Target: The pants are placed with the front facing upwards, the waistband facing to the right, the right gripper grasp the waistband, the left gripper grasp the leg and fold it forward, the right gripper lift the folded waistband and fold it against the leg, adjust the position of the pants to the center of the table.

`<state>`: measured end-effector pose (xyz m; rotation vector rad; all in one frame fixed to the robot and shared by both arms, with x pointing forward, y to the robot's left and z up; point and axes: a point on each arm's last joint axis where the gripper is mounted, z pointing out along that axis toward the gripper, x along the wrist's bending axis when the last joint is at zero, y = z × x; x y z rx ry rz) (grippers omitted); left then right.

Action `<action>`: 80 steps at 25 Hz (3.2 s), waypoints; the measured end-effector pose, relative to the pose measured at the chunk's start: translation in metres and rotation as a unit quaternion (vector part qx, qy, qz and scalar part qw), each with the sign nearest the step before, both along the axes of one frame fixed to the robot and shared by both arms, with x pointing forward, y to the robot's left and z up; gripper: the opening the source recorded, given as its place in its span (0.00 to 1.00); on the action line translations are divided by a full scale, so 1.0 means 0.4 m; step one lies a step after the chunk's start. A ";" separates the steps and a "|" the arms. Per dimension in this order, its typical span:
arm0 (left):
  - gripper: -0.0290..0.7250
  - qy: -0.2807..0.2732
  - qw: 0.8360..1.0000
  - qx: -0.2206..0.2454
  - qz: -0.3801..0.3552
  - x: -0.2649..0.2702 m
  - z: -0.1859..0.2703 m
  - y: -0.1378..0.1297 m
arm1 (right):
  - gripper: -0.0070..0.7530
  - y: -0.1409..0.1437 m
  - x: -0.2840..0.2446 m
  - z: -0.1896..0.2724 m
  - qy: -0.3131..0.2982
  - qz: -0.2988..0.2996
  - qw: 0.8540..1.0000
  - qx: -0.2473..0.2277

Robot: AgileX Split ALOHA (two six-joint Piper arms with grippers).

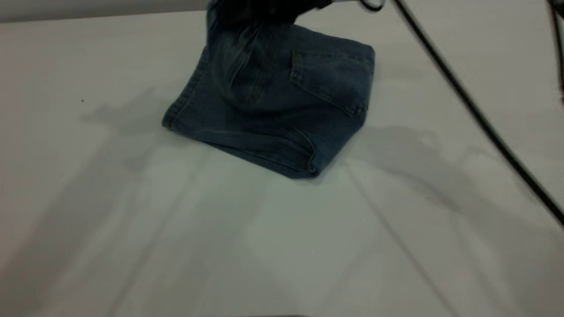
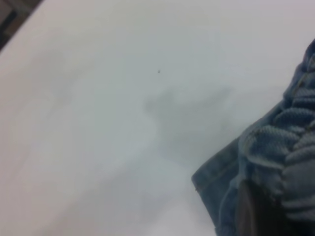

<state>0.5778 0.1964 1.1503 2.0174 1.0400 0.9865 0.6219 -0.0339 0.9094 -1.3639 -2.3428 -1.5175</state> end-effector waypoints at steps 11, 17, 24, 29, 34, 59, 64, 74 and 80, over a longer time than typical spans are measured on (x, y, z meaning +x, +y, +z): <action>0.58 0.059 0.998 0.005 0.009 -0.015 -0.023 0.005 | 0.52 0.044 0.017 -0.057 0.048 -0.007 0.998 0.031; 0.58 0.071 0.997 -0.016 0.009 -0.019 -0.025 0.000 | 0.89 0.079 0.007 -0.025 0.074 0.029 0.995 0.058; 0.58 0.055 0.998 -0.020 0.008 -0.043 0.007 0.008 | 0.77 0.176 -0.021 0.069 0.115 0.063 0.990 -0.056; 0.58 0.022 0.999 -0.031 0.007 -0.078 0.057 0.020 | 0.72 0.176 0.022 0.095 0.205 -0.095 0.966 -0.123; 0.58 0.018 0.999 -0.039 0.006 -0.087 0.067 0.021 | 0.72 0.176 0.058 0.088 0.262 -0.205 0.937 -0.108; 0.52 0.068 0.995 -0.073 0.005 -0.099 0.052 0.011 | 0.61 0.199 0.031 -0.167 0.401 -0.318 0.846 -0.152; 0.49 0.068 0.995 -0.073 0.005 -0.099 0.052 0.011 | 0.61 0.199 0.001 -0.172 0.367 -0.253 0.863 -0.239; 0.49 0.067 0.995 -0.072 0.005 -0.099 0.052 0.011 | 0.61 0.185 -0.021 -0.161 0.336 -0.162 0.859 -0.350; 0.49 0.062 0.996 -0.068 0.001 -0.104 0.059 0.013 | 0.61 0.243 -0.022 -0.048 0.259 -0.096 0.898 -0.342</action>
